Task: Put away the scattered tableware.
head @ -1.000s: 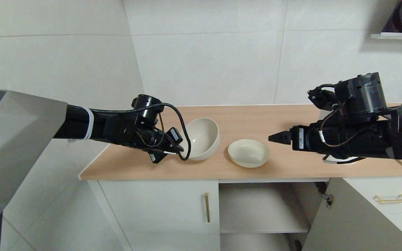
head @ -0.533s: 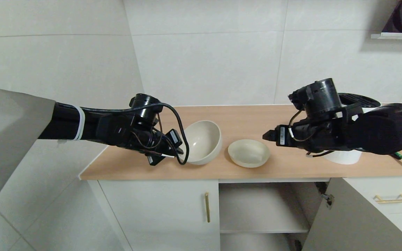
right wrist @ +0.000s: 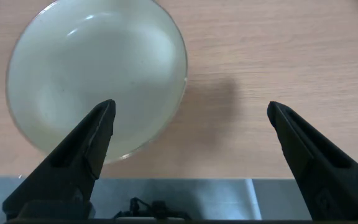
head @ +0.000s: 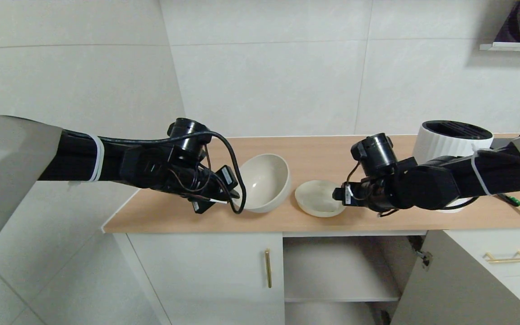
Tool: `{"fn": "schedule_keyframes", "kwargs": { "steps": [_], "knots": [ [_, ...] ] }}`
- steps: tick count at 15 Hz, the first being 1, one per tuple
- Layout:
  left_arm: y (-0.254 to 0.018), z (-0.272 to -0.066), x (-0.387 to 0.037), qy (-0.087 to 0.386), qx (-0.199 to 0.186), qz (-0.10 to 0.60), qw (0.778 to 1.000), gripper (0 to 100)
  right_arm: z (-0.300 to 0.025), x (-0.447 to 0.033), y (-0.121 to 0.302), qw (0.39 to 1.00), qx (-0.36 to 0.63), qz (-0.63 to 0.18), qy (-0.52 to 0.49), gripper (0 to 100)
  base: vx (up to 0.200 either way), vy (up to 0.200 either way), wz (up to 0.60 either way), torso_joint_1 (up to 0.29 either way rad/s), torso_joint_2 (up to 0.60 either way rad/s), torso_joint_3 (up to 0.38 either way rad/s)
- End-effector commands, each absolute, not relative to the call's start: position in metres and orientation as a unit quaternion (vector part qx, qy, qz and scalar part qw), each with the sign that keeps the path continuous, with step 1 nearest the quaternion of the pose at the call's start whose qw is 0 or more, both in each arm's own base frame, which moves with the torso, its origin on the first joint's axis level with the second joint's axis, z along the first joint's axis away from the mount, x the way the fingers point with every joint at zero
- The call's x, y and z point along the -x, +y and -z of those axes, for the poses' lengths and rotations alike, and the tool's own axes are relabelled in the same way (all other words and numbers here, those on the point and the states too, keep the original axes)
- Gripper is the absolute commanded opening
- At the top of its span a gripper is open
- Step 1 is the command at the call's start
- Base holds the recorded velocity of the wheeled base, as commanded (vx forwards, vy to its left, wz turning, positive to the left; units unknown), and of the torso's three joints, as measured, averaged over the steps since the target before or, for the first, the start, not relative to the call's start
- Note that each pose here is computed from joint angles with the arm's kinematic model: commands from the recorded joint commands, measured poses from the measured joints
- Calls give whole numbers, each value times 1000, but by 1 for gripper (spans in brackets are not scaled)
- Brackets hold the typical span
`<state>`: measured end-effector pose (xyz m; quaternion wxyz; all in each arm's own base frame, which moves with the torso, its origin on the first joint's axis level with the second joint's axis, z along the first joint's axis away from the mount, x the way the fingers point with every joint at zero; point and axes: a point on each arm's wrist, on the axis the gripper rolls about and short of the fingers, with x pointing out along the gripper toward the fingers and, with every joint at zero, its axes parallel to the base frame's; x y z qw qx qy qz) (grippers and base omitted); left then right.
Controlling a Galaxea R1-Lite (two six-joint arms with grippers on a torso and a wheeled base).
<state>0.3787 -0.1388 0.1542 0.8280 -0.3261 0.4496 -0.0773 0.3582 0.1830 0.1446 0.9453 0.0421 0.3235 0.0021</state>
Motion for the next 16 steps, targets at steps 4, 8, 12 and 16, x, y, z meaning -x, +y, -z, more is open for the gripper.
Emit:
{"fn": "schedule_keyframes", "kwargs": {
  "steps": [4, 8, 12, 16],
  "knots": [
    [-140, -155, -377, 449, 325, 79, 828, 0, -126, -369, 187, 941, -38, 3, 335, 100, 0, 0, 0, 0, 0, 0],
    [-143, -155, -376, 451, 324, 81, 828, 0, -122, -371, 188, 940, -37, 3, 339, 0, 0, 0, 0, 0, 0, 0],
    [-143, -155, -376, 451, 323, 82, 828, 0, -118, -376, 190, 939, -51, 5, 341, 0, 0, 0, 0, 0, 0, 0],
    [-143, -158, -374, 449, 324, 82, 829, 0, -128, -374, 188, 941, -61, 5, 332, 0, 0, 0, 0, 0, 0, 0]
  ]
}}
